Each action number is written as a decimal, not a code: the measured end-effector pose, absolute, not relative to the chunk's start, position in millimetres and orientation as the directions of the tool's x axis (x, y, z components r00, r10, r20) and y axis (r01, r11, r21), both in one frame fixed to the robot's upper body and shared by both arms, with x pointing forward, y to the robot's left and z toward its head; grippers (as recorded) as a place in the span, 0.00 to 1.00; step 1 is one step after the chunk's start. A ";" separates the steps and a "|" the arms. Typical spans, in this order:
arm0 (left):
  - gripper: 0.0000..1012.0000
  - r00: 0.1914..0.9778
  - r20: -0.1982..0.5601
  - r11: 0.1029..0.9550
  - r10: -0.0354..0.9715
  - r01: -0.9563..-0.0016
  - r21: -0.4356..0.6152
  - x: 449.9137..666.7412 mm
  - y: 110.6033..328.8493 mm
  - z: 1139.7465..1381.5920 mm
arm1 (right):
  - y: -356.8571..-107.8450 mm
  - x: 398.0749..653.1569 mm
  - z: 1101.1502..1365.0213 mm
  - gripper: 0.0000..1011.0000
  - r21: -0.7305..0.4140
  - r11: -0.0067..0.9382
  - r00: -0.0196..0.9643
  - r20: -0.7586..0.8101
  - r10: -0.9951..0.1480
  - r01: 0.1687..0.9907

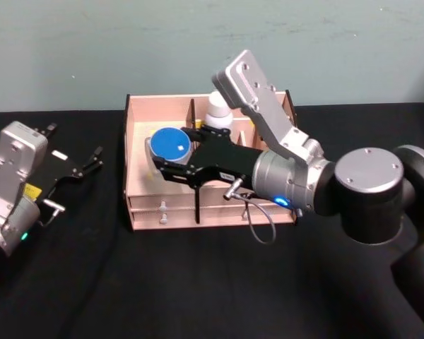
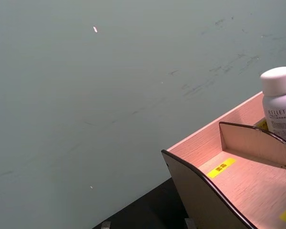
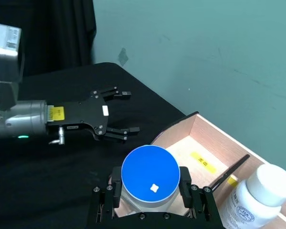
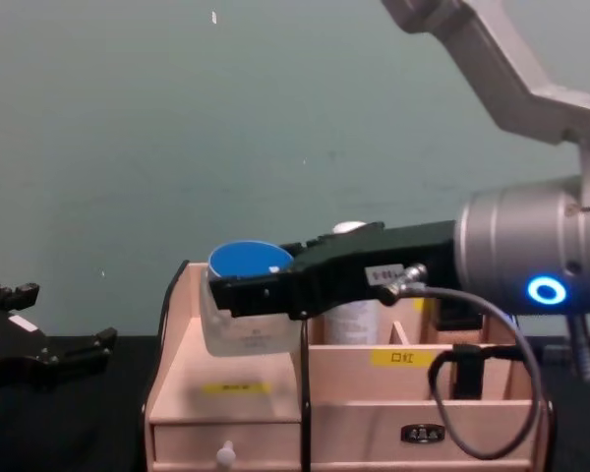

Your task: Pick up the facial cleanser and watermelon frost from the table and place them into the tiered storage box.

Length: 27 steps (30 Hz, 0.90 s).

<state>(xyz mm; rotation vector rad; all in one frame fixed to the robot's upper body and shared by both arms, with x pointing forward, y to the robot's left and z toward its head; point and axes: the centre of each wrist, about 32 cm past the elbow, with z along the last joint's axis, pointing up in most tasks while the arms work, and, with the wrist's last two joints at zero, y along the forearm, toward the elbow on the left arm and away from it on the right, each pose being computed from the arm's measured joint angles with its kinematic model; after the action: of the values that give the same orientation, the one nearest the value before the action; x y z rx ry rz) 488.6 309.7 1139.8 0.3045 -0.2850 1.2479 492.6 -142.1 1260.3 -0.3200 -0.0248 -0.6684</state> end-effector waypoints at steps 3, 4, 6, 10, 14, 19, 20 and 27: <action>0.99 0.292 0.374 0.287 0.880 -0.955 0.070 488.6 309.7 1139.8 | -137.3 500.1 1258.3 0.72 -0.291 0.733 0.784 0.127 -0.607 0.615; 0.99 0.292 0.374 0.287 0.880 -0.955 0.070 488.6 309.7 1139.8 | -136.4 501.8 1257.5 0.72 -0.293 0.731 0.783 0.127 -0.609 0.616; 0.99 0.292 0.374 0.287 0.880 -0.955 0.070 488.6 309.7 1139.8 | -135.0 504.3 1256.0 0.72 -0.298 0.728 0.782 0.126 -0.611 0.617; 0.99 0.292 0.374 0.287 0.880 -0.955 0.070 488.6 309.7 1139.8 | -130.7 512.0 1251.4 0.72 -0.309 0.718 0.776 0.128 -0.618 0.623; 0.99 0.292 0.374 0.287 0.880 -0.955 0.070 488.6 309.7 1139.8 | -126.6 521.7 1246.9 0.72 -0.316 0.708 0.768 0.128 -0.628 0.632; 0.99 0.292 0.374 0.287 0.880 -0.955 0.070 488.6 309.6 1139.8 | -123.1 532.8 1243.6 0.72 -0.319 0.700 0.761 0.130 -0.636 0.639; 0.99 0.292 0.374 0.287 0.880 -0.955 0.070 488.6 309.7 1139.8 | -122.6 534.3 1243.5 0.72 -0.320 0.699 0.760 0.130 -0.637 0.640; 0.99 0.292 0.374 0.287 0.880 -0.955 0.070 488.6 309.7 1139.8 | -120.8 542.9 1241.1 0.72 -0.329 0.689 0.754 0.132 -0.643 0.646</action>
<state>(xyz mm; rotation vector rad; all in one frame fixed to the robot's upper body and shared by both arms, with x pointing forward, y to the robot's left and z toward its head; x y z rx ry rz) 488.6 309.7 1139.8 0.3045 -0.2850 1.2479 542.9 -120.8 1241.1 -0.3699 -0.0060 -0.7208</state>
